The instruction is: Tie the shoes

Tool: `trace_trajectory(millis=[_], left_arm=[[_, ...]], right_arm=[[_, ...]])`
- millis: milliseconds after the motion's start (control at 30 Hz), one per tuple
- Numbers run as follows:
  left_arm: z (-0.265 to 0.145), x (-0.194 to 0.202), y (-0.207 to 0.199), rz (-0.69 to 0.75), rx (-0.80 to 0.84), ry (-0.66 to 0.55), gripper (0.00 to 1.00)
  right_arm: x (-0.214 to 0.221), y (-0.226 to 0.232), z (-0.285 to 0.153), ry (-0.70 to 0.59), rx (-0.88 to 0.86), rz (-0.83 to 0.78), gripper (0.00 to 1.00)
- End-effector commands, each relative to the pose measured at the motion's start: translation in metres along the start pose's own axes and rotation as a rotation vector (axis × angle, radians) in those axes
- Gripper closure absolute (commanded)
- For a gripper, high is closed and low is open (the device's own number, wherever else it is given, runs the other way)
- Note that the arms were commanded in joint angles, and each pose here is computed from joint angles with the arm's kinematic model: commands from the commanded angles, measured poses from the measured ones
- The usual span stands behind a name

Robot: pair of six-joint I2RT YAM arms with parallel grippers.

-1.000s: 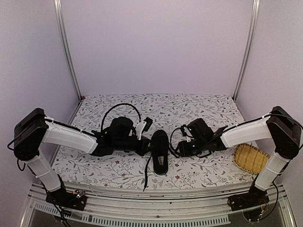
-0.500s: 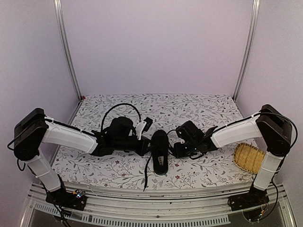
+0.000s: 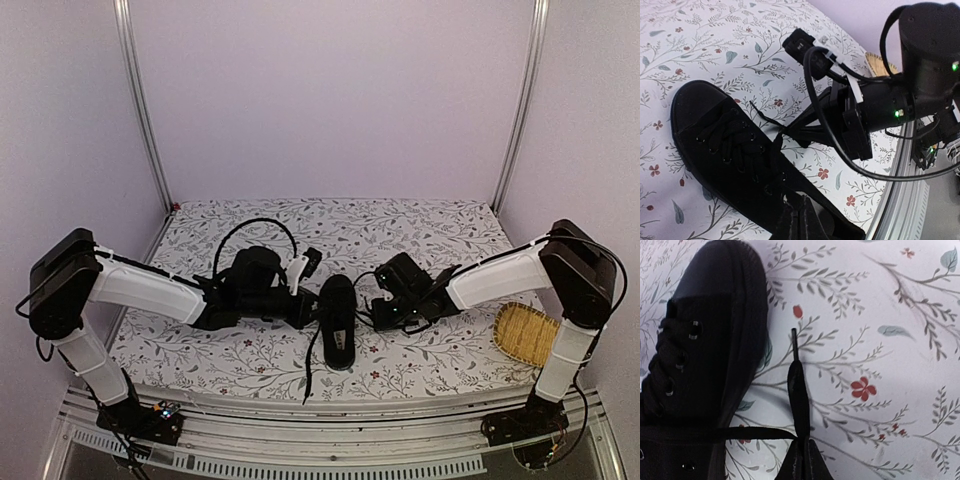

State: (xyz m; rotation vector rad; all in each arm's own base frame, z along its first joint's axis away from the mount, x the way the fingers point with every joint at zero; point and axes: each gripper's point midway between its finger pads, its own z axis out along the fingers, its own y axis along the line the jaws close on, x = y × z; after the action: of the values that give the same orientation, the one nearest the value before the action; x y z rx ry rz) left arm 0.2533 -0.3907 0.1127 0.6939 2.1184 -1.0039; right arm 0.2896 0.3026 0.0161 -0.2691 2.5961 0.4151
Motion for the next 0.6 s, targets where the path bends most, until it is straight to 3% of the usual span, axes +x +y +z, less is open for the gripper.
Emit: trace_trajectory(millis=[0,67,200,433,567], left_arm=[[-0.004,-0.010,0.000,0.004,0.013,-0.037,1.00],[-0.005,-0.011,-0.001,0.007,0.013,-0.039,1.00],[-0.006,-0.013,-0.002,0.011,0.013,-0.045,1.00],[-0.007,-0.015,0.000,0.008,0.006,-0.052,1.00],[-0.007,-0.017,-0.002,0.005,0.017,-0.057,1.00]], right_arm=[[-0.064,0.028,-0.025,-0.145,-0.178,0.029,0.98],[-0.090,0.058,-0.040,-0.205,-0.311,-0.010,0.98],[-0.107,0.115,-0.046,-0.190,-0.496,-0.103,0.98],[-0.077,0.163,-0.025,-0.062,-0.643,-0.178,0.96],[-0.085,0.145,-0.039,-0.112,-0.608,-0.140,0.61]])
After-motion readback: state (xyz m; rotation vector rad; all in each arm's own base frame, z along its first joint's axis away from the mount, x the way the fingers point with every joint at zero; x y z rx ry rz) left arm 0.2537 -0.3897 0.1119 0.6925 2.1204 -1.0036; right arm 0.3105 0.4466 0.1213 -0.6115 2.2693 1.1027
